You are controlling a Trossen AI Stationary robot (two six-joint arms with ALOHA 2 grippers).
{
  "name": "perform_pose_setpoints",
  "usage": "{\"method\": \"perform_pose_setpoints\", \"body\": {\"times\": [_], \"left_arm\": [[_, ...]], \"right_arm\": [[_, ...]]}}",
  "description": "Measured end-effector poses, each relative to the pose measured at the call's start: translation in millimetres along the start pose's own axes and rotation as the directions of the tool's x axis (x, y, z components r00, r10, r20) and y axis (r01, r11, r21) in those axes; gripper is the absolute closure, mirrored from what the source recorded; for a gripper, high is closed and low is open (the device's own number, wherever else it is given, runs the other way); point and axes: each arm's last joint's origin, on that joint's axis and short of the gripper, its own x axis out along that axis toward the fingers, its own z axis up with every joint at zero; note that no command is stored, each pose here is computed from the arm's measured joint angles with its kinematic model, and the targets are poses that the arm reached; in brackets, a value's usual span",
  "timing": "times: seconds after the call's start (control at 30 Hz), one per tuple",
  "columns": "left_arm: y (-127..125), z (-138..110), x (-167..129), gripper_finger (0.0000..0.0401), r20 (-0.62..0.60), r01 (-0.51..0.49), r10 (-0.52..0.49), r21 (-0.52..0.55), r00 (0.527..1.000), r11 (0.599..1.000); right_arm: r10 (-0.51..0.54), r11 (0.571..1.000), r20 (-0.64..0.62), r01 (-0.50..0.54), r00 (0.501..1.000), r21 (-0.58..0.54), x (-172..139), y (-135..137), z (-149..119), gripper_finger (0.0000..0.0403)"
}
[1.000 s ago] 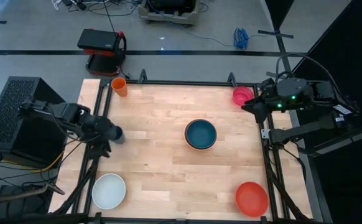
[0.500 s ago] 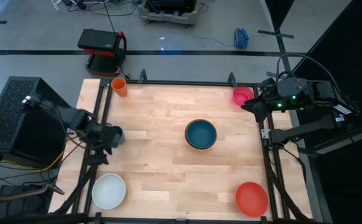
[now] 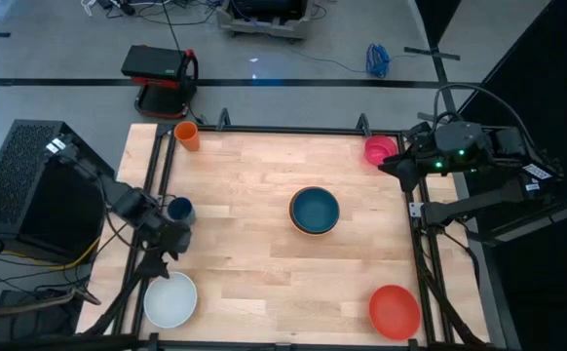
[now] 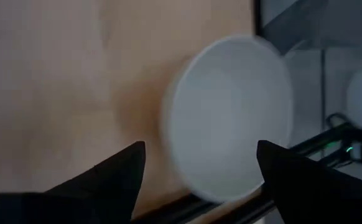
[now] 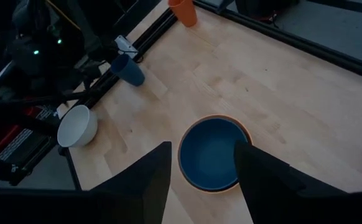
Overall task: Nest bowls inside each other
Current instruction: Stack the white bowl into the blue bowl
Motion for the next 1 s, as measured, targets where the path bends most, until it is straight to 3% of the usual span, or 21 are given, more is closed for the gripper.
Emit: {"method": "perform_pose_setpoints", "body": {"times": [0.5,1.0], "left_arm": [[-19,5,62,0.0104,-0.136,-0.041,0.047,0.046,0.990,0.998],[-19,5,80,0.0327,-0.168,-0.089,0.084,-0.026,0.982,0.996]], "right_arm": [[0.003,1.000,0.003,-0.003,1.000,0.003,-1,-1,0,0.0239],[0.010,1.000,0.000,-0.010,1.000,-0.004,-1,0,0,0.0248]]}}
